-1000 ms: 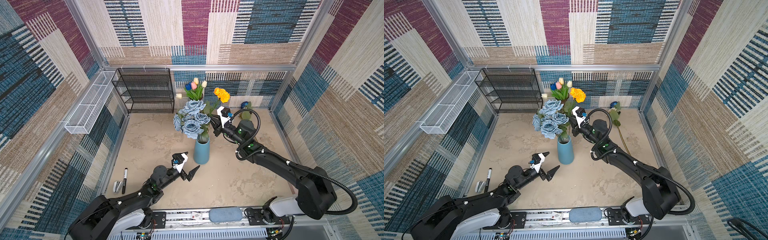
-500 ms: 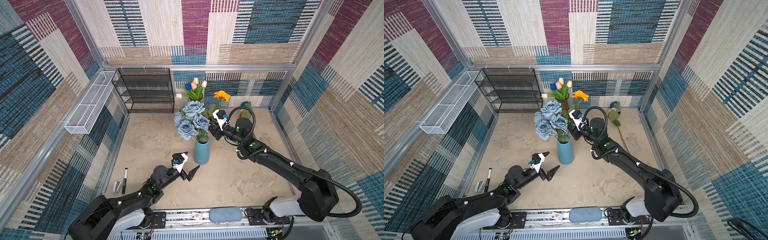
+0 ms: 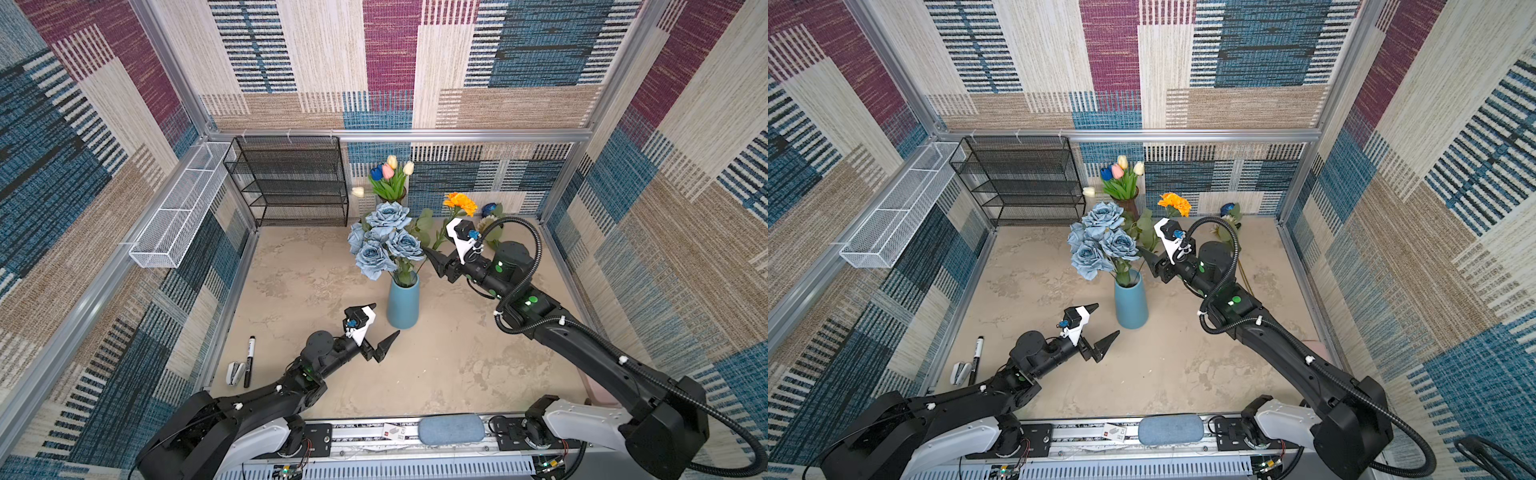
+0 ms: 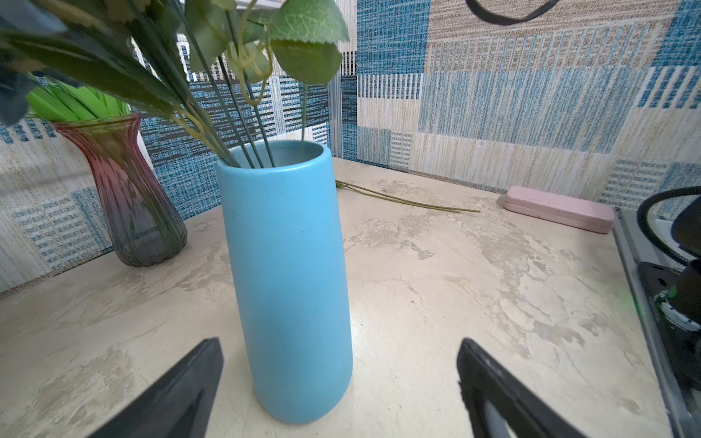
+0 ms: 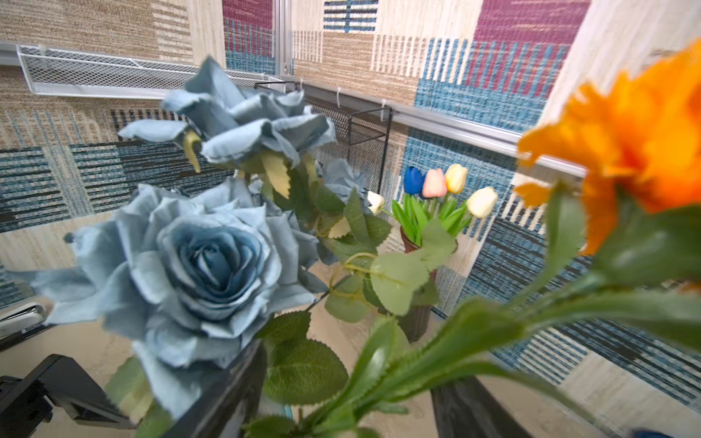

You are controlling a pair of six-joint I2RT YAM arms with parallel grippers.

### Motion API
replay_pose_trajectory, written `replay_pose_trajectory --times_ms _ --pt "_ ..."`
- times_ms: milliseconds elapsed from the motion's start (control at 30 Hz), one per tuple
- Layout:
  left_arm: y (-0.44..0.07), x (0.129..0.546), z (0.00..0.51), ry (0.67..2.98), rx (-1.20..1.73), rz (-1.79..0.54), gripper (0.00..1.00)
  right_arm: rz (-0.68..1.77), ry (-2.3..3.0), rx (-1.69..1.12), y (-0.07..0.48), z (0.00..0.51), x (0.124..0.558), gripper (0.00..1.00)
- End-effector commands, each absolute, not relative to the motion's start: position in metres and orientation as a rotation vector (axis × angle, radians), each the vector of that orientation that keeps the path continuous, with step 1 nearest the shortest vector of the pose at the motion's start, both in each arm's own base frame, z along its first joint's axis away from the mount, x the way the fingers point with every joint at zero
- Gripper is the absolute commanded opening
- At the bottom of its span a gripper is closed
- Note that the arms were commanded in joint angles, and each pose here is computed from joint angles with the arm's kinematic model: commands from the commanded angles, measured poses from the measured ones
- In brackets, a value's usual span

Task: Arrange the flowers into the vase
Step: 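Lower the orange flower stem into the light-blue vase with the right gripper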

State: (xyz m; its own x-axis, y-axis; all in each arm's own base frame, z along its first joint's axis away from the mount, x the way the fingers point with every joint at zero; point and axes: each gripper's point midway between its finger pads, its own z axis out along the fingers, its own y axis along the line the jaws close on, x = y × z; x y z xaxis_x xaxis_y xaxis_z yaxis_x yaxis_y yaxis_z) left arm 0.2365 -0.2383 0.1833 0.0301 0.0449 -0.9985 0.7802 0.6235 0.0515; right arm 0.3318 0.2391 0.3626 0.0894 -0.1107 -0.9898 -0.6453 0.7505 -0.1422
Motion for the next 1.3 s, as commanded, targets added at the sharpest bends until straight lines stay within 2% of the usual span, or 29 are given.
replay_pose_trajectory --times_ms 0,200,367,500,733,867,1033,1067,1133,1267 --pt "-0.24 0.236 0.189 1.421 0.746 -0.661 0.99 0.395 1.404 -0.572 0.22 0.377 0.326 0.7" --pt "-0.24 0.235 0.189 1.419 0.746 -0.664 0.99 0.389 1.42 -0.581 0.218 0.377 0.323 0.75" --pt "-0.24 0.235 0.189 1.422 0.748 -0.665 0.99 0.463 1.48 -0.678 0.241 0.362 0.328 0.48" --pt "-0.24 0.235 0.188 1.422 0.748 -0.659 0.99 0.451 1.487 -0.718 0.25 0.362 0.337 0.31" --pt "-0.238 0.236 0.189 1.423 0.747 -0.647 0.99 0.539 1.505 -0.916 0.275 0.335 0.325 0.23" --pt "-0.239 0.235 0.188 1.423 0.748 -0.653 0.99 0.553 1.481 -0.92 0.274 0.327 0.319 0.21" --pt "-0.24 0.237 0.188 1.418 0.747 -0.65 0.99 0.576 1.441 -0.914 0.272 0.326 0.31 0.24" --pt "-0.24 0.236 0.189 1.413 0.746 -0.658 0.99 0.57 1.44 -0.909 0.271 0.326 0.311 0.3" --pt "-0.24 0.235 0.189 1.411 0.742 -0.666 0.99 0.544 1.453 -0.873 0.267 0.331 0.316 0.49" --pt "-0.24 0.237 0.188 1.421 0.746 -0.65 0.99 0.498 1.448 -0.81 0.257 0.344 0.32 0.67"
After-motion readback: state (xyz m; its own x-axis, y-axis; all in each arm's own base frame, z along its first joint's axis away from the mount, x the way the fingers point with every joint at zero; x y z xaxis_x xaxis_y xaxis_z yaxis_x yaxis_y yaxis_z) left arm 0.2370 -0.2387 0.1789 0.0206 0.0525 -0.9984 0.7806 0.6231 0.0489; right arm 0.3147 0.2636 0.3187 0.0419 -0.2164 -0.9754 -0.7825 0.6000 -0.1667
